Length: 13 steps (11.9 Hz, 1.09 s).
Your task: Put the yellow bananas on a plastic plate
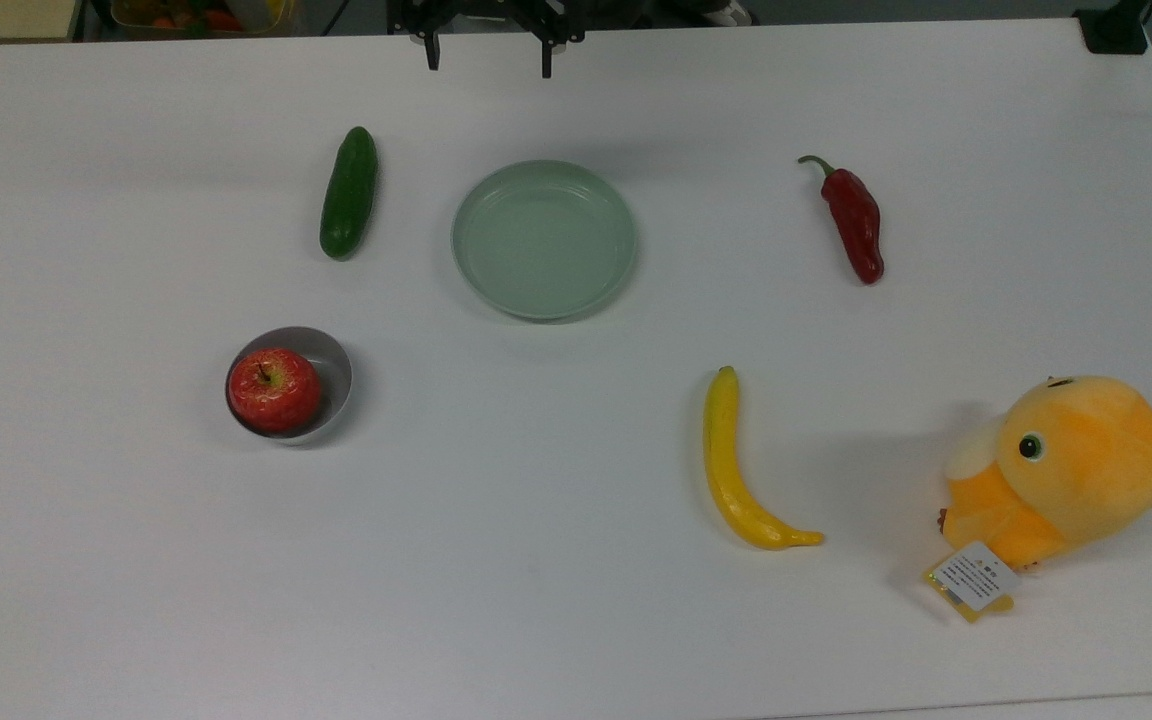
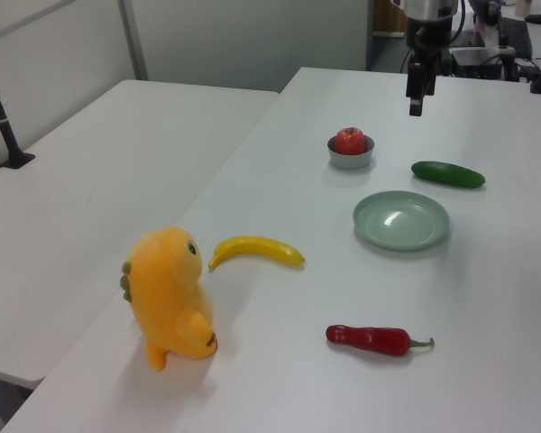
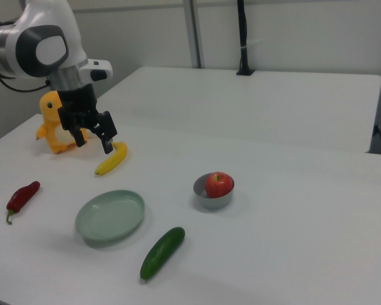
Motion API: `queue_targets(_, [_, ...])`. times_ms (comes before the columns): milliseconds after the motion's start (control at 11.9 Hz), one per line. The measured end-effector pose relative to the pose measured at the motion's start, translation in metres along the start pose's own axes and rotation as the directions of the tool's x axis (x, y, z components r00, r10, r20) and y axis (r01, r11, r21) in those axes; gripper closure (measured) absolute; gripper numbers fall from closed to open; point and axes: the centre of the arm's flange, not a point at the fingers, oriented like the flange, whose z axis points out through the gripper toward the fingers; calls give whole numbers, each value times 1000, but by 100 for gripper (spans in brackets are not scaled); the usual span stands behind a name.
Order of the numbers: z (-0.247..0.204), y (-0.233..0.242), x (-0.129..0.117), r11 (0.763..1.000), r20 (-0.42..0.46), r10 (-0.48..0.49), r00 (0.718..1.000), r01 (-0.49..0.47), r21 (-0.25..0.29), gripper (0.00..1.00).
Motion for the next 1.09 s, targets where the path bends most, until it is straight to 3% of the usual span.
queue_targets(1090, [6,30,7,999,-13,54,998,-54,4,0])
